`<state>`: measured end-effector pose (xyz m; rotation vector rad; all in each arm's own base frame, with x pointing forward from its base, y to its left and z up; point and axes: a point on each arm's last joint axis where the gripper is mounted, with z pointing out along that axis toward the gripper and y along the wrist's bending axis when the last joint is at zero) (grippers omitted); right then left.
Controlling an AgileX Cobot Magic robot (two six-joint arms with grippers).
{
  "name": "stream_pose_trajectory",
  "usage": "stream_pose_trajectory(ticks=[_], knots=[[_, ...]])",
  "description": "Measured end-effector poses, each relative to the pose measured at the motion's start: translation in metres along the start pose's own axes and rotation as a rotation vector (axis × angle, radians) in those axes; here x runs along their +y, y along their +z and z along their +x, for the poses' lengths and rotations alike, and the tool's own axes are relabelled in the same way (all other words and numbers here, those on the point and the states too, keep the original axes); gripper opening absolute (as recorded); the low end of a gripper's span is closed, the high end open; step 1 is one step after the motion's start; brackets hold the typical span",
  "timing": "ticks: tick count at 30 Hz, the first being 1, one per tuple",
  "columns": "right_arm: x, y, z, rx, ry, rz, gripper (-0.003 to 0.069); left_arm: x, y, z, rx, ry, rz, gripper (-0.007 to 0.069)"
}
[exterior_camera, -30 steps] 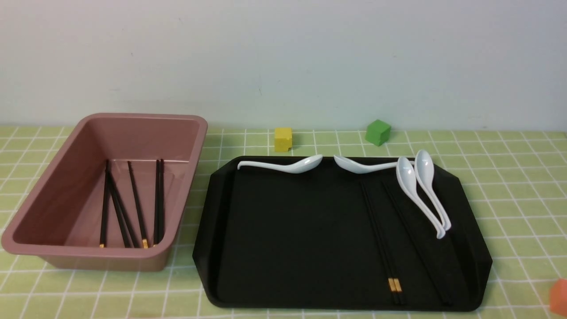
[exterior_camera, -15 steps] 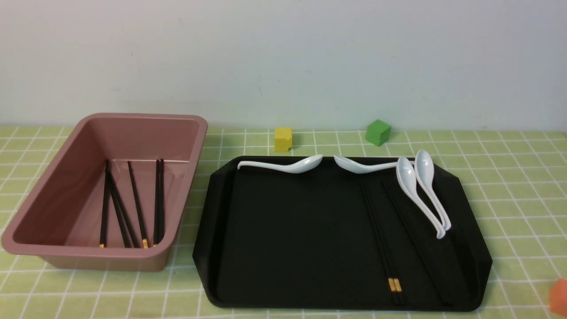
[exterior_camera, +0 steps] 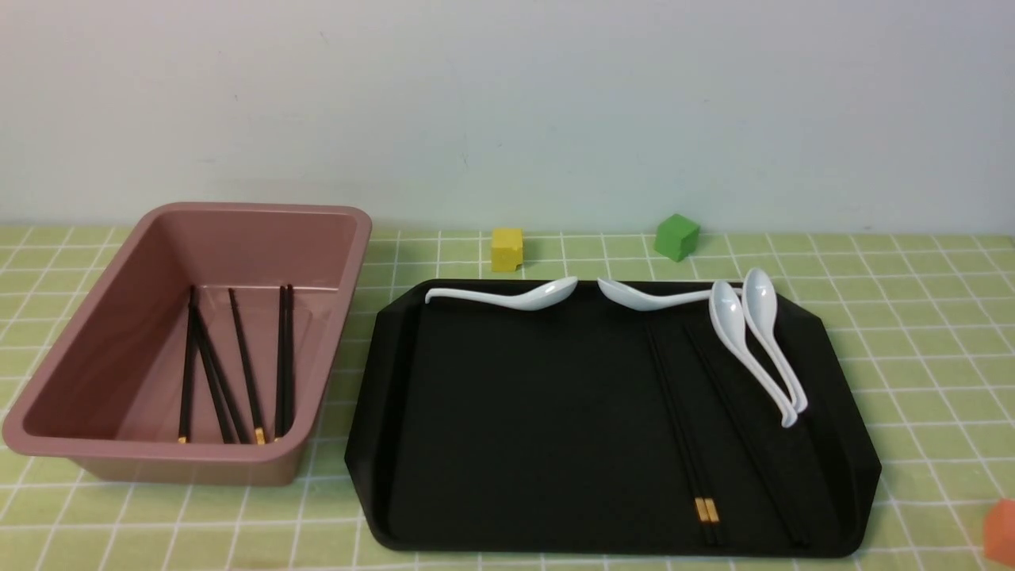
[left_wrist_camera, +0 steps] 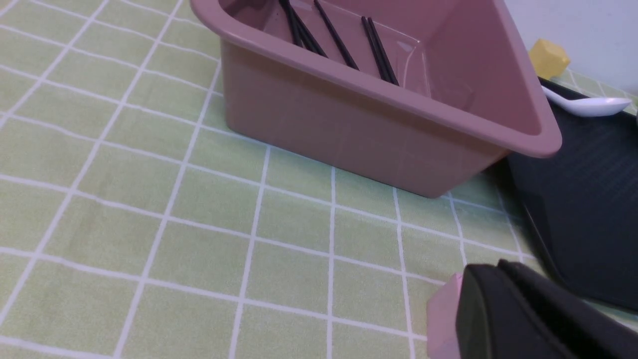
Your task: On green tablecloth take chopsticks from black tray and put them in box.
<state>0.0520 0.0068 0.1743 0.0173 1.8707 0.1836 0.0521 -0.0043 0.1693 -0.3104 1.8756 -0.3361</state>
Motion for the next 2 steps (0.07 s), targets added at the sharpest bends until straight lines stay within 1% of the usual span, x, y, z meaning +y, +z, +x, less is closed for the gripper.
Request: stream_pose_trajectory(ticks=[2], knots=[[0.0,0.0,0.0,0.0,0.0,0.0,0.024,0.0,0.0,0.0,0.0,0.0,0.0,0.0023]])
